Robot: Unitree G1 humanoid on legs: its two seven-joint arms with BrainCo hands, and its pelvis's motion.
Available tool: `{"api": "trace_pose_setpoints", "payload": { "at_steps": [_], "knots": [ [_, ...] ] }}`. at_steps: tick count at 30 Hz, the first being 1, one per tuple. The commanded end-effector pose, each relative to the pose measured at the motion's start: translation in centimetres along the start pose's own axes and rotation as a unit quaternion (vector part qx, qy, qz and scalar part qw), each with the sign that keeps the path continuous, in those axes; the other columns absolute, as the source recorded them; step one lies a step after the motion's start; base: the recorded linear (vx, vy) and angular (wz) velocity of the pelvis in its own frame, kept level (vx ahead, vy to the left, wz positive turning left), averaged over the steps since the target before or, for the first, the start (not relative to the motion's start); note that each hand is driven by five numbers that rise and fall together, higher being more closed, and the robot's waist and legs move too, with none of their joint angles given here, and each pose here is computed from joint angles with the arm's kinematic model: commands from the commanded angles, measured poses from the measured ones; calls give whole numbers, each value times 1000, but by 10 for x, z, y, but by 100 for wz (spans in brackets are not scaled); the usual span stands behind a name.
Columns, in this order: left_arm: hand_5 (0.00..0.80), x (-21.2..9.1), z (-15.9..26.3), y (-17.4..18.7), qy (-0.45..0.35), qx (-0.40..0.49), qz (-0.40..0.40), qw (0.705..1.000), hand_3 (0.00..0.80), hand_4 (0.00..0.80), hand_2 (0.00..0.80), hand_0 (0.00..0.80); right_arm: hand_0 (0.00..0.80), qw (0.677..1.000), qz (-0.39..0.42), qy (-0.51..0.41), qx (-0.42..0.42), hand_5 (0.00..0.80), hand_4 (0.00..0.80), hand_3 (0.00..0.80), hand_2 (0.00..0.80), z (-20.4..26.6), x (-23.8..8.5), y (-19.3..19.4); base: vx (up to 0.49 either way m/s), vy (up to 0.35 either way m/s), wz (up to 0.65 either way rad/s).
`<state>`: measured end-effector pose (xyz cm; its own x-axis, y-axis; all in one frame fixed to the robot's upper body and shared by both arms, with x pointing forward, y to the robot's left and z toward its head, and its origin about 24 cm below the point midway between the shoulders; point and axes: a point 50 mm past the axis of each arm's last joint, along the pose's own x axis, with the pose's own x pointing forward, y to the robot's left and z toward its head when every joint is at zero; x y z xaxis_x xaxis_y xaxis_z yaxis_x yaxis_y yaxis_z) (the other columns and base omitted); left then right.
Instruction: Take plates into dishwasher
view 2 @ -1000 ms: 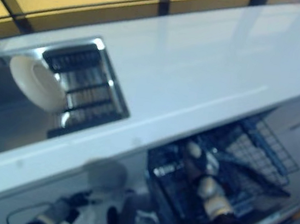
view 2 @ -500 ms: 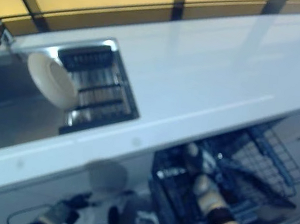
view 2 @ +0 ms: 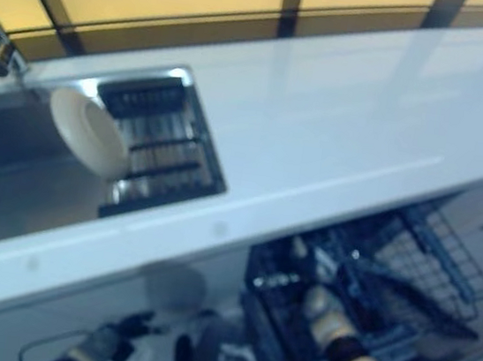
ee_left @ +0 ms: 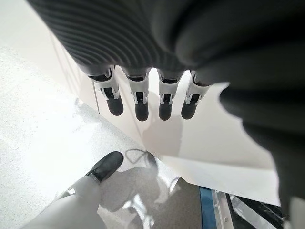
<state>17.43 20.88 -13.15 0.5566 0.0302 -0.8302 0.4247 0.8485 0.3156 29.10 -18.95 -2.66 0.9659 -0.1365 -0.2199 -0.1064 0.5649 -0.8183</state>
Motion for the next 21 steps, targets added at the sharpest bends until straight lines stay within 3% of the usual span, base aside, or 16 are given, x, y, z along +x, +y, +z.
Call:
{"api": "trace_pose_setpoints", "payload": {
  "at_steps": [1,21],
  "knots": [
    [0,7,22,2,-22,30,7,999,0,0,0,0,800,995,82,55,-20,800,800,800,800,-23,-17,35,0,0,0],
    [0,7,23,-2,-23,29,6,999,0,0,0,0,800,993,100,68,-9,800,800,800,800,-25,-22,45,0,0,0]
  ]
}}
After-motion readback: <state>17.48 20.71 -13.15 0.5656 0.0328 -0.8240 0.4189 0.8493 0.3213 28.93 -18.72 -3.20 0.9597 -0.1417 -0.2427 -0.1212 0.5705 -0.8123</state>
